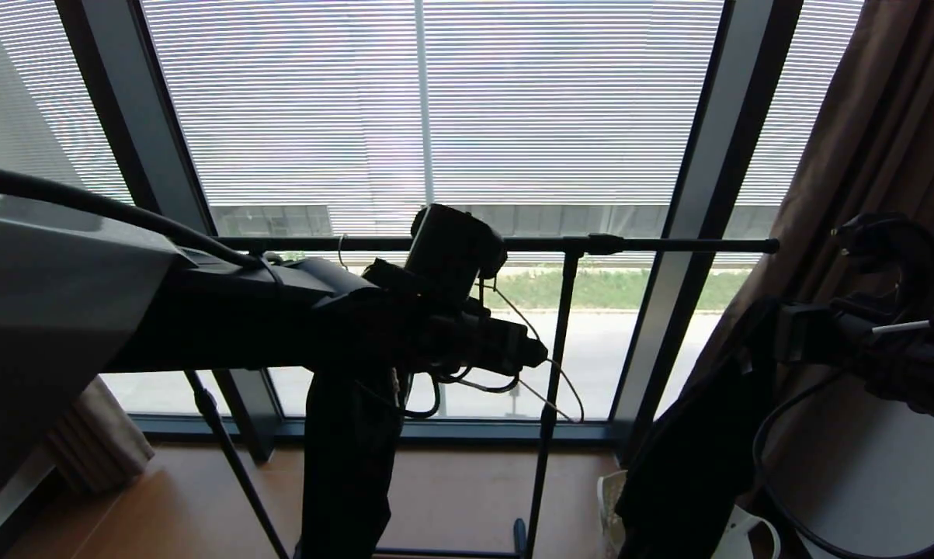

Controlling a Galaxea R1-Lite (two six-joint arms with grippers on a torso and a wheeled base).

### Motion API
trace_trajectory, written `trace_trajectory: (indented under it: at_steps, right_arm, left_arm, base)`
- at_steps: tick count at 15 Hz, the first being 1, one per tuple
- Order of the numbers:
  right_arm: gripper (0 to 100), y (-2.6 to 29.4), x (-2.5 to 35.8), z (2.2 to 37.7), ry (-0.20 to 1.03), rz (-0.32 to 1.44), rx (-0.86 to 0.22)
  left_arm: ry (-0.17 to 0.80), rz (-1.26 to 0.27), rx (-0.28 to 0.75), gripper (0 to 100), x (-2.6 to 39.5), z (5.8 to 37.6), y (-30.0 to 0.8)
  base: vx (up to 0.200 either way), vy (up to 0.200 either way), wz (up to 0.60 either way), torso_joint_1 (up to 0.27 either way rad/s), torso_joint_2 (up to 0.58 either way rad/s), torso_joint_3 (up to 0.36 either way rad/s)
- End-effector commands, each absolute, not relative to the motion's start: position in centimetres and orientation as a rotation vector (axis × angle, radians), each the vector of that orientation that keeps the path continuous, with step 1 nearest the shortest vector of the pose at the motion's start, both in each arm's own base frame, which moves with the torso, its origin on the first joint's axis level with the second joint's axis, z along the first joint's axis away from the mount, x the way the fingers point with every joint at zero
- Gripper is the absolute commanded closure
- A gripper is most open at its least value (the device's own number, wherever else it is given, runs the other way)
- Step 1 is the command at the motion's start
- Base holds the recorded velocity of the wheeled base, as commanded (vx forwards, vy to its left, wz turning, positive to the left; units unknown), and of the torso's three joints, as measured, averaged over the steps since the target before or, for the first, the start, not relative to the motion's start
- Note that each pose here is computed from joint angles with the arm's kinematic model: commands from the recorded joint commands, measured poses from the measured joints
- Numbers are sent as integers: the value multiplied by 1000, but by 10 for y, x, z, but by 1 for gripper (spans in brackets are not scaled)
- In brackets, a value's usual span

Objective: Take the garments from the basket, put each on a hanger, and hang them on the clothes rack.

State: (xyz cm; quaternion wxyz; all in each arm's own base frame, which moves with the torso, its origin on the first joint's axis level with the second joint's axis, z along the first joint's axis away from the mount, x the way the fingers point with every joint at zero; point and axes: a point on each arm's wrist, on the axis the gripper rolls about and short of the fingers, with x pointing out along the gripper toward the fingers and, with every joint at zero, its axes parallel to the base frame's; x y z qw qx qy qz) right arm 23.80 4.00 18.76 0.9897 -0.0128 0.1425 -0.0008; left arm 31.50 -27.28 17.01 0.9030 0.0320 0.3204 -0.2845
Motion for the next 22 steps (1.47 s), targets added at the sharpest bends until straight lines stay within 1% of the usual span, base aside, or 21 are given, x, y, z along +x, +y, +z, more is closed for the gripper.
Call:
trace_trajectory:
  at_steps: [1, 4, 8, 9, 12, 14, 16, 17, 20, 22]
  right_arm:
    - [100, 40, 238, 188, 284, -1, -25]
    - [100, 40, 238, 187, 285, -1, -25]
    - [100, 42, 238, 185, 294, 6, -26]
    - [100, 42, 238, 185, 293, 6, -26]
    - [100, 42, 238, 185, 294, 6, -26]
    - [100, 42, 239, 184, 297, 6, -27]
    - [100, 42, 239, 184, 299, 6, -27]
    - [100, 43, 240, 183, 302, 6, -28]
    - [100, 43, 242, 181, 309, 5, -30]
    - [100, 43, 242, 180, 311, 5, -30]
  left_arm:
    - [679, -534, 72, 0, 346, 136, -296]
    - [647, -529, 53, 0, 357, 140, -300]
    - [652, -508, 51, 0, 366, 133, -297]
    - [661, -494, 53, 0, 372, 128, -292]
    - [661, -495, 56, 0, 376, 123, -293]
    - [635, -499, 48, 0, 378, 123, -295]
    - [639, -502, 71, 0, 376, 120, -294]
    - [646, -507, 98, 0, 375, 117, -294]
    - [657, -508, 110, 0, 378, 106, -294]
    - [614, -518, 91, 0, 382, 104, -297]
  base:
    - [0, 0, 0, 0, 0, 0]
    - [0, 0, 0, 0, 0, 0]
    - [0, 0, 0, 0, 0, 0]
    - [0, 0, 0, 0, 0, 0]
    - [0, 0, 0, 0, 0, 0]
    - [0, 0, 0, 0, 0, 0]
    - [0, 0, 0, 0, 0, 0]
    - [0, 0, 0, 0, 0, 0]
    - [0, 0, 0, 0, 0, 0]
    - [0, 0, 0, 0, 0, 0]
